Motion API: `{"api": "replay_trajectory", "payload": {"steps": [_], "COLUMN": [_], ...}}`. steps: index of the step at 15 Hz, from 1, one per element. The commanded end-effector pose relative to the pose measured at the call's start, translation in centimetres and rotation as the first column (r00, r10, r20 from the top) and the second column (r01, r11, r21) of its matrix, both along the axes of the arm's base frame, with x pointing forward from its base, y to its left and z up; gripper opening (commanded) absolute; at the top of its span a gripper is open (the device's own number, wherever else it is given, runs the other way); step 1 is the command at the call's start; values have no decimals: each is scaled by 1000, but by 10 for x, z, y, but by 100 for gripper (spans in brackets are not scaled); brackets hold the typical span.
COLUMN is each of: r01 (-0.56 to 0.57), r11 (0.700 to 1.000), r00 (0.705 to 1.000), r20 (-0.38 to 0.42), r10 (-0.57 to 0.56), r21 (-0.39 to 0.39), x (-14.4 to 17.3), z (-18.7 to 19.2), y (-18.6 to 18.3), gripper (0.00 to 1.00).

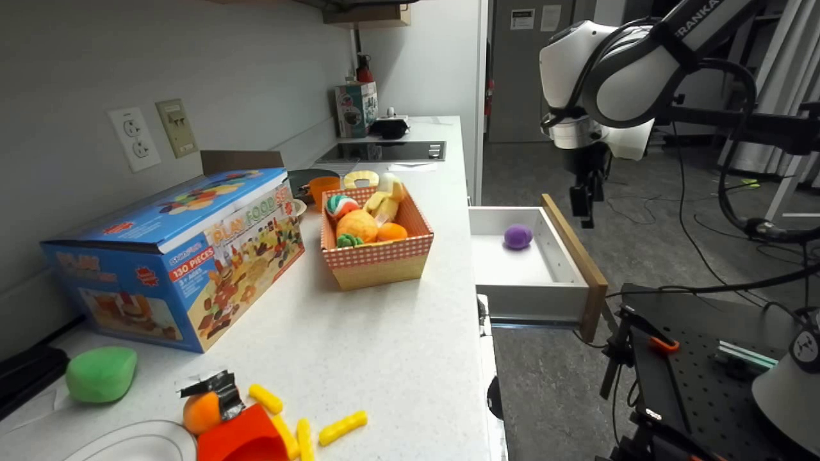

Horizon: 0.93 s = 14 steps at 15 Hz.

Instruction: Close the drawer

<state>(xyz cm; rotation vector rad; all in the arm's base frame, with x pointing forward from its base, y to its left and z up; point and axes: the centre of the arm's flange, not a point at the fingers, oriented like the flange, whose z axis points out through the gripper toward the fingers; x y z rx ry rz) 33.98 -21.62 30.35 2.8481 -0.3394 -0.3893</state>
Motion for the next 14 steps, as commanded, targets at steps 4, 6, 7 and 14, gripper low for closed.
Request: {"api": "replay_trajectory", "payload": {"steps": [4, 6, 7, 14], "r01": [-151, -227, -248, -242], "r11": [989, 974, 968, 967], "r00": [984, 968, 962, 962], "r20": [-94, -107, -112, -111], "r10": [150, 227, 250, 250], "r21": [-6, 12, 30, 85], "x": [-6, -7, -7, -18], "z": [0, 0, 0, -52], "y": [-3, -3, -3, -37], "gripper": [100, 100, 100, 100]}}
